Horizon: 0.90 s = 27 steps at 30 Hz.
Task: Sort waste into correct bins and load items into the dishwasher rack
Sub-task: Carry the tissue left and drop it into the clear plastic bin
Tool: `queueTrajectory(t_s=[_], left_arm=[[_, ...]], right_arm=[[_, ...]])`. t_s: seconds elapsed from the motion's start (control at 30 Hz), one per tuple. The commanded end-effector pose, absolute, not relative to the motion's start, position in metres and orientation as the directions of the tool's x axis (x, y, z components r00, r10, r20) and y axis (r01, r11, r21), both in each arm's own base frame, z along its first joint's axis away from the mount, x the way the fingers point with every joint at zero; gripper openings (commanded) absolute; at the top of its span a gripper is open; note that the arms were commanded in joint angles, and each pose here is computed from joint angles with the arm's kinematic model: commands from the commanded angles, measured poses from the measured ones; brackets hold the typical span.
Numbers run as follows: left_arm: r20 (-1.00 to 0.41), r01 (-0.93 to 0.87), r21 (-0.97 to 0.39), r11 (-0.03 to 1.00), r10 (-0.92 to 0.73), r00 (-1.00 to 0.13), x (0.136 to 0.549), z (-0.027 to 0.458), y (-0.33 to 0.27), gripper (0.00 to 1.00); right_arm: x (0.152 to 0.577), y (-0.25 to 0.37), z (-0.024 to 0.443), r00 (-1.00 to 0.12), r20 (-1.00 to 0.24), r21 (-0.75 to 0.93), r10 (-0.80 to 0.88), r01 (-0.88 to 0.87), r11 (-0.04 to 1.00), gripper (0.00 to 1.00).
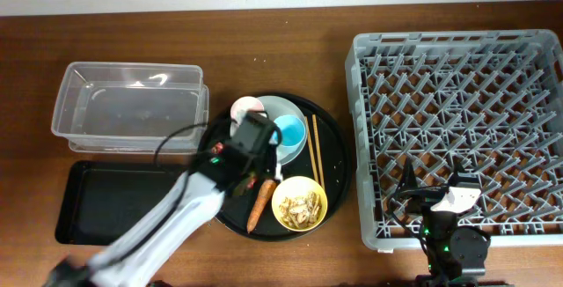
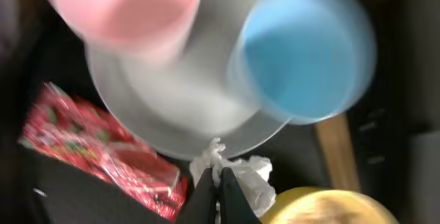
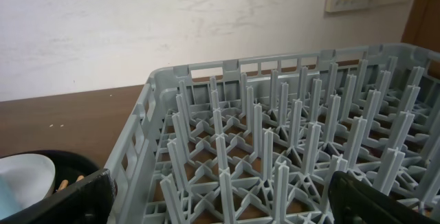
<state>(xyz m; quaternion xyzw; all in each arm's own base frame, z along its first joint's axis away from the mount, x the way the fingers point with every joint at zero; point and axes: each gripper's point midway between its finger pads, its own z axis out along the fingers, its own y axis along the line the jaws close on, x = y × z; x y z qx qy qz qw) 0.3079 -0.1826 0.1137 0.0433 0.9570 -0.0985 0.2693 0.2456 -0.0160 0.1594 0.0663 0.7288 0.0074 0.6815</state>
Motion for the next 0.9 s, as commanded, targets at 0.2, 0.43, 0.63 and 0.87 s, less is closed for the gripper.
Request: queueTrajectory(t_s=[0.2,0.43,0.63,0.87], left_arm=[[-0.744,-0.266,-0.215,0.94,-0.334,-0.579,0.346,0.245,0.0,0.0],[-0.575,-0.47,-0.144,0.871,-0.461,-0.676,0.382,0.143,0.06,0.0],[-0.591,-0.418,-0.184,0.889,-0.44,-0.676,0.397,0.148,0.053,0.67],[-0.474,-0.156,-0.431,0.889,-0.37,-0.799,0.348,0.187,-0.032,0.71]], right_arm=[[0.245,-0.017,0.157,-0.064,-0.991,0.108,0.114,0.092,0.99,0.98],[0.245,-0.017,0.157,-0.064,-0.991,0.108,0.114,0.093,0.99,0.98],[0.245,-0.017,0.157,-0.064,-0.991,0.108,0.114,0.093,0.99,0.98],[0.245,-0.017,0.157,-0.064,-0.991,0.108,0.114,0.093,0.99,0.98]])
